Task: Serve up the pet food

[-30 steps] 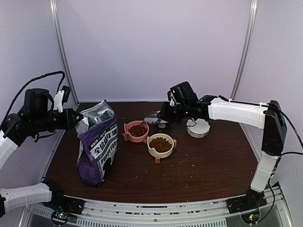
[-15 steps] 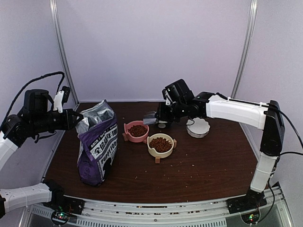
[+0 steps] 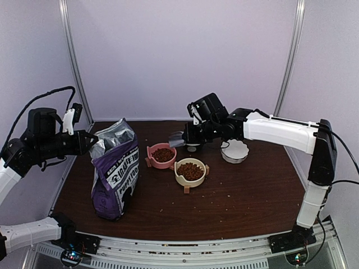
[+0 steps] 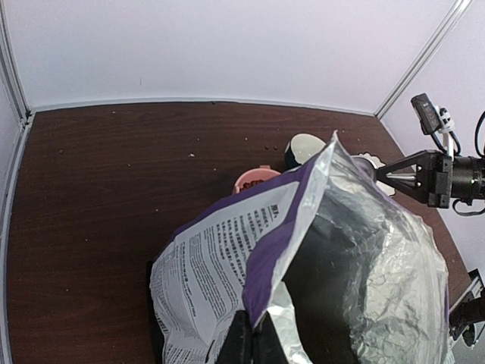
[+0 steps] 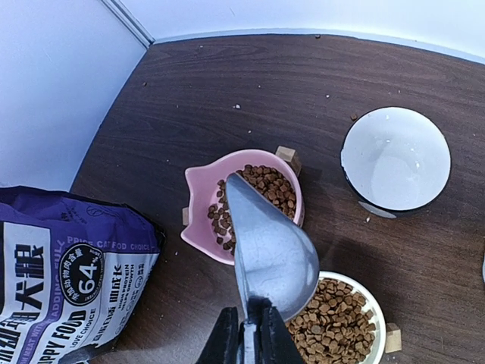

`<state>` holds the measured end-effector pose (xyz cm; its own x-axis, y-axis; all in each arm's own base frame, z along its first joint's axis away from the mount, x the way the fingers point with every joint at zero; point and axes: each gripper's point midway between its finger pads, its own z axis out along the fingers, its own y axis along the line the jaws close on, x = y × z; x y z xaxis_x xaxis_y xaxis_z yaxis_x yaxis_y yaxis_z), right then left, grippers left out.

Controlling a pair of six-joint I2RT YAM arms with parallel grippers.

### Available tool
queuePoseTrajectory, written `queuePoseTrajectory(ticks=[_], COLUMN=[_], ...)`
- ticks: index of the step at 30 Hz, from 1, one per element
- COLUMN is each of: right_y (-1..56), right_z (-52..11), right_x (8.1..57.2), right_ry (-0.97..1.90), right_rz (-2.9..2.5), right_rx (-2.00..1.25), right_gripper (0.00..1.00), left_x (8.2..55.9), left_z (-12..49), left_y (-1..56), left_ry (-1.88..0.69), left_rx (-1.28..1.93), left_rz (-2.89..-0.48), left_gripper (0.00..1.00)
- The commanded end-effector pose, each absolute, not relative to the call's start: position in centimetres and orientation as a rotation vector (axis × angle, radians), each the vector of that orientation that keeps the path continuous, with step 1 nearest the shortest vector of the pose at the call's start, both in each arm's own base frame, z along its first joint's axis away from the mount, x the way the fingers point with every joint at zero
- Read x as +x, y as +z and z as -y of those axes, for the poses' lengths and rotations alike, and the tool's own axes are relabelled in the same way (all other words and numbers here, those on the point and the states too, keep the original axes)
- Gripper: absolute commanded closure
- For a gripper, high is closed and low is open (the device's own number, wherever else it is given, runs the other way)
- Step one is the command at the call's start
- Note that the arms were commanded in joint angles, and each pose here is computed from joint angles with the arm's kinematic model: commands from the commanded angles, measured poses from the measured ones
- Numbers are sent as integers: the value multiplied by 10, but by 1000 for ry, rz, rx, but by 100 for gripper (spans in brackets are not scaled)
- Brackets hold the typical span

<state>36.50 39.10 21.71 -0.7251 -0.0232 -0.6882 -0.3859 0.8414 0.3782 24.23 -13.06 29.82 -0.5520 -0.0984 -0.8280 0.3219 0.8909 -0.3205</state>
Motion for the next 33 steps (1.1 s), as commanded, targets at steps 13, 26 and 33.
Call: queuePoseTrajectory(ticks=[13,26,33], right_y=[256,168,125], right_z=[-383,-422,-436], right_x=[262,221,224], right_ry=[1142,968,888], right_rz=[-2192,-2248,-2261], right_rx=[-209,-176,-166], right_gripper=[100,100,100], left_x=[240,237,236], left_z=[131,132,132], left_y=[279,274,269], left_ry=[-561,-586,-593], left_rx=[141,131,121], left_rz=[-2146,-2155,-2166], left_gripper=[100,100,100])
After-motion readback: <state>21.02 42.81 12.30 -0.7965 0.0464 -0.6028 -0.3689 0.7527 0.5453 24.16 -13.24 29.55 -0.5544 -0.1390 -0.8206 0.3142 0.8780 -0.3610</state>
